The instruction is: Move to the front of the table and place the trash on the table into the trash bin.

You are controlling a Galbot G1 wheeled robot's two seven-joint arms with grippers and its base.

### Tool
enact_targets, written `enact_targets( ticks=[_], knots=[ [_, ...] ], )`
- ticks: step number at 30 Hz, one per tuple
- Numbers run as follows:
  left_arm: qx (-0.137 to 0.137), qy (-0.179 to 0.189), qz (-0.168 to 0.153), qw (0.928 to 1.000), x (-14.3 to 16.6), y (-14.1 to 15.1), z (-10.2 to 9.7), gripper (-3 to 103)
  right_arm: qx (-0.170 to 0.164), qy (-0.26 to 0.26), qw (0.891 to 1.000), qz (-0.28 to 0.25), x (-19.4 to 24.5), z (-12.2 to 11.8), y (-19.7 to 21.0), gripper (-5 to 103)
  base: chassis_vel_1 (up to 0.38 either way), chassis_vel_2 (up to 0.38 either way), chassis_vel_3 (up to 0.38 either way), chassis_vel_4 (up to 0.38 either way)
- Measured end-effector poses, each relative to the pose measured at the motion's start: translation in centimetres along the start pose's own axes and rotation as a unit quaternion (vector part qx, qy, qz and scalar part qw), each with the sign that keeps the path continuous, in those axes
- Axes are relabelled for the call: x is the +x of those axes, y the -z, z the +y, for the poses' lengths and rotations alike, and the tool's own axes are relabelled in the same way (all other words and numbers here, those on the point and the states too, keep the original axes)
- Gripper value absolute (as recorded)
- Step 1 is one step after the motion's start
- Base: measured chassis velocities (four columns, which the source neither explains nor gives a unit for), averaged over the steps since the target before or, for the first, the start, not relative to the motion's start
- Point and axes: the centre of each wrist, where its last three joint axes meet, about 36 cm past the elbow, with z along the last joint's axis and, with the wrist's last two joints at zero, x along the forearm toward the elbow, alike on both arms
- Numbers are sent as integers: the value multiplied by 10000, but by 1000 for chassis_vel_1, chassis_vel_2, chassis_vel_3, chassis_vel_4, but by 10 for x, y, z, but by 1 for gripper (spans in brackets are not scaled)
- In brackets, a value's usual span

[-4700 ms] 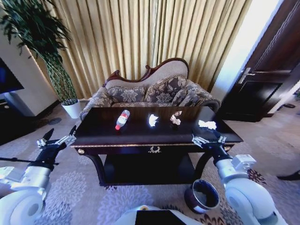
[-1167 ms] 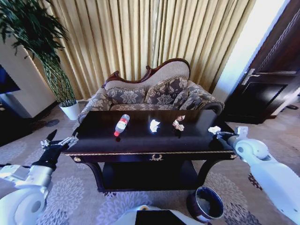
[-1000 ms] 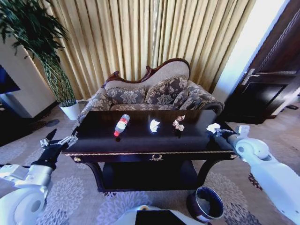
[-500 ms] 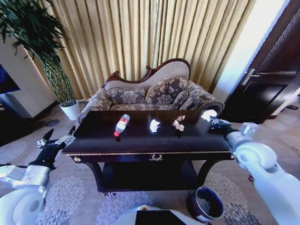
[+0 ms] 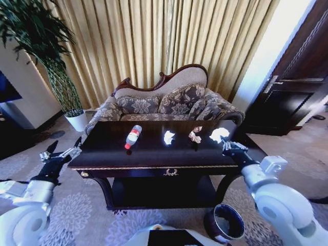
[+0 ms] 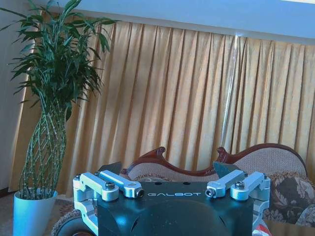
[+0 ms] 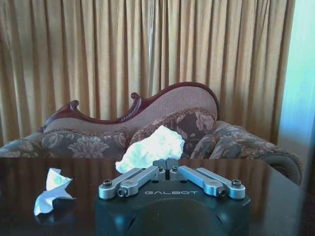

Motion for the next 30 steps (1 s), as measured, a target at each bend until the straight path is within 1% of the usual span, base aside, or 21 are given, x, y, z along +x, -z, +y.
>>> enact_targets(
  ticks=[10,21,26,28,30],
  knots=[
    [0,-16,11,10000,0,-1,0,100,4,-85,10000,31,1,0,-5,0,34,-42,-36,36],
    [-2,-12,12,10000,-1,-2,1,100,-22,-108,9999,63,2,0,-9,0,137,-137,-124,144],
    [-8,6,-23,10000,-1,-1,1,100,3,33,10000,31,2,0,-9,0,125,-112,-118,101],
    [-24,21,-33,10000,-1,-1,2,100,-49,116,9999,53,2,0,-10,0,48,-73,-82,31],
    [-76,73,-61,9999,-1,-3,4,100,-175,282,9994,139,3,0,-12,0,0,0,0,0]
  ],
)
